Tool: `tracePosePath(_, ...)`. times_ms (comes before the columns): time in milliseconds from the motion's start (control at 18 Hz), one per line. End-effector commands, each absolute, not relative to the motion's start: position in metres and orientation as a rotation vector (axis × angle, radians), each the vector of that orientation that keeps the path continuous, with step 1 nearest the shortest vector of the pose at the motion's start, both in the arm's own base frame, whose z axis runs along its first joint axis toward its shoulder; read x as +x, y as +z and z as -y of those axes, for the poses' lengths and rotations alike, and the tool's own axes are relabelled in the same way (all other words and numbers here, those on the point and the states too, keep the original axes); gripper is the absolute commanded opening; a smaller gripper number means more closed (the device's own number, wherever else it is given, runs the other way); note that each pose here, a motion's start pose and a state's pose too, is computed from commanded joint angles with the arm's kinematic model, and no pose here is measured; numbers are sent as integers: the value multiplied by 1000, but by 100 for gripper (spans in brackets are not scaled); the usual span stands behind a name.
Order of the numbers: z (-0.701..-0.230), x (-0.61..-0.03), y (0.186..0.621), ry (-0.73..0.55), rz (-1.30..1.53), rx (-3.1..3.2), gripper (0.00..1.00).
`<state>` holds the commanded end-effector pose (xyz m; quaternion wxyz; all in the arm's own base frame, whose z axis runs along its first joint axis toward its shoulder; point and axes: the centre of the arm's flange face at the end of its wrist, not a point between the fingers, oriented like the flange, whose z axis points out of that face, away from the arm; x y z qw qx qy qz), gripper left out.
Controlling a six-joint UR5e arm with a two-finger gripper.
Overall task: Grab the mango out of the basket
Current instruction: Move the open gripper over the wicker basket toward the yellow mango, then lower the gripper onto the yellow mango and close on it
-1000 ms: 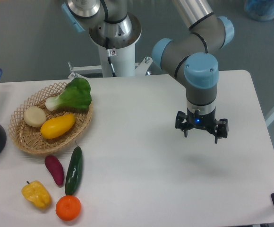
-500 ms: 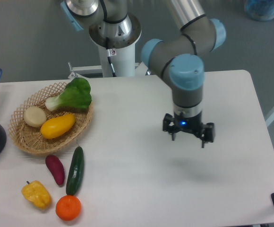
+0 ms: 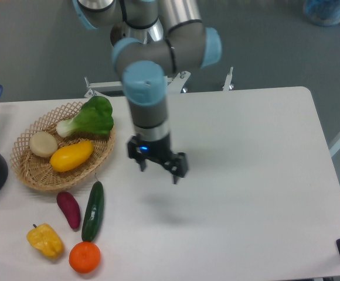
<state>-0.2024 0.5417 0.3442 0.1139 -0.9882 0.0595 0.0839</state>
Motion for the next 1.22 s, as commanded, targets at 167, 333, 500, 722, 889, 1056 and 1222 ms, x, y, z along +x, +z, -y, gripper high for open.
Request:
tracePosePath(167,-549,-148,335,199,-32,-2907,100)
tracePosePath(333,-555,-118,331,184,-99,-2913,100)
tracePosePath(500,-552,-89,315,159,-167,-2946,100)
tracePosePath(722,-540,-58,292,119,-249,-2988,100)
tracePosePath(889,-538,-56,282,124,-254,-3009,100)
tracePosePath(1056,-542,-60,267,181,-261,-3051,100)
tracePosePath(1222,-544,-53,258,174,-291,-3066,100)
